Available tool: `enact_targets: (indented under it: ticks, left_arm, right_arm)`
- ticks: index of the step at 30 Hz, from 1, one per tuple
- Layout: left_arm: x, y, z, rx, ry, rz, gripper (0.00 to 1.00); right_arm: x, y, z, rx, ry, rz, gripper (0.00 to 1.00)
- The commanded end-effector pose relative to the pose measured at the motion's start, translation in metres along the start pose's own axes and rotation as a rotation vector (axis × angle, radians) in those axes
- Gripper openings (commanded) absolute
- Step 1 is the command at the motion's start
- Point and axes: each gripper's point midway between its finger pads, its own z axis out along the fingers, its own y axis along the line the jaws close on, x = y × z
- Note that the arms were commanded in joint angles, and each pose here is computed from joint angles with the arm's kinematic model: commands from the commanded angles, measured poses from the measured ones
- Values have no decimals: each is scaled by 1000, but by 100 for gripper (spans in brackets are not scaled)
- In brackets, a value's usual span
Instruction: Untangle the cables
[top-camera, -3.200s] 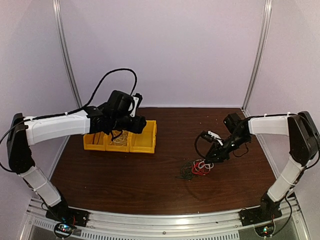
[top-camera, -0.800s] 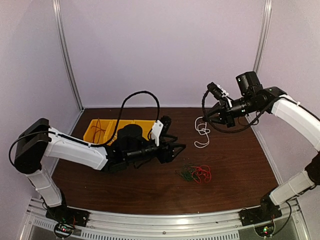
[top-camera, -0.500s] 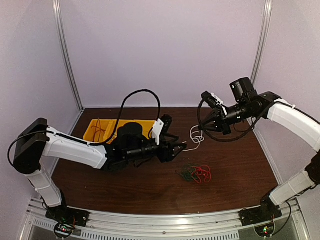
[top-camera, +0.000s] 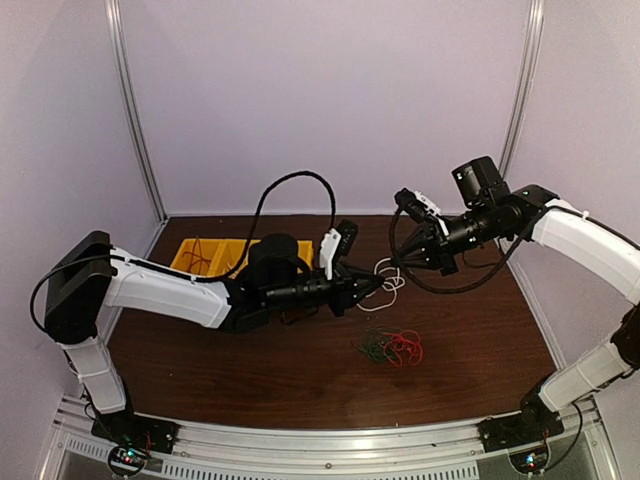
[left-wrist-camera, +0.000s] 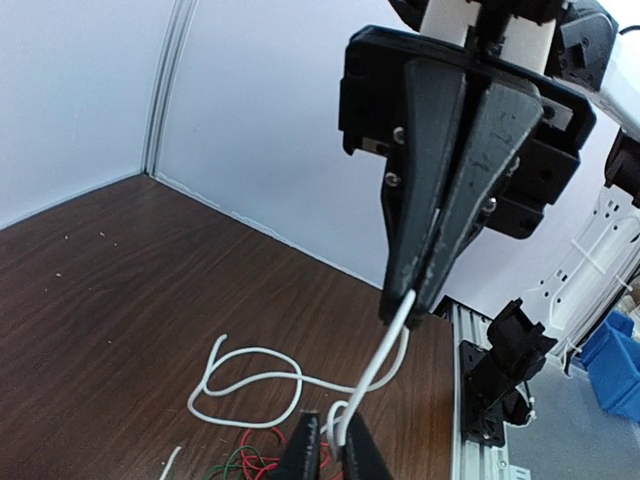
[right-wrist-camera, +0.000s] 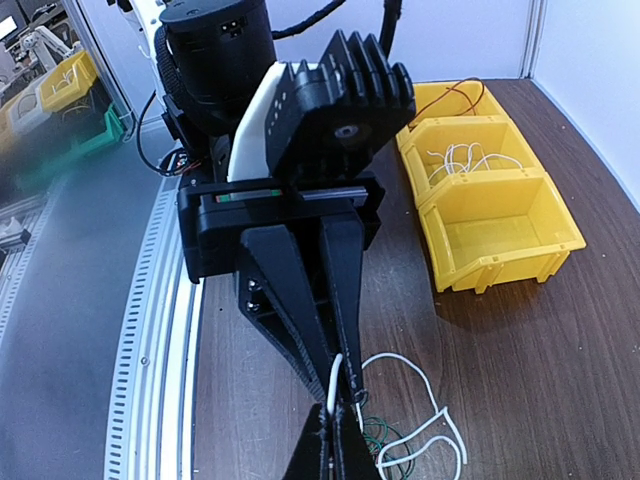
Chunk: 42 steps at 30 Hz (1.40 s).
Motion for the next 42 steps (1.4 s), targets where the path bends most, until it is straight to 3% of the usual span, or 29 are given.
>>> enact_targets:
  ticks: [1,3,6,8,11,16,20,27,42]
  left_arm:
    - [-20,0,0,20,-58,-6,3]
    - [-23,3,-4,7,-67,-5,0]
    - [-33,15,-15,-41,-64,-2,0]
    - [-47,22,-28,-84,-63,18,0]
    - [-60,43,-53,-190,-36,40,0]
    - [-77,86,-109,-380,-4,38,0]
    - [-82,121,-158,-543,23,31,0]
    - [-74,169,-224,-710,8,-55,0]
    - [-13,263,-224,-963,45,-320,0]
  right_arm:
    - [2,-1,2,9,7,-14,0]
    - [3,-1,2,14,9,-13,5]
    - [6,-7,-5,48,6,1,32]
    - [13,-17,-18,98,-16,15,44]
    - [34,-37,-39,193,-58,50,54]
    - [81,-50,-43,282,-73,114,57]
    - [120,-61,-41,393,24,82,61]
    - [127,-66,-39,410,42,91,62]
    - [141,-68,-32,387,74,121,63]
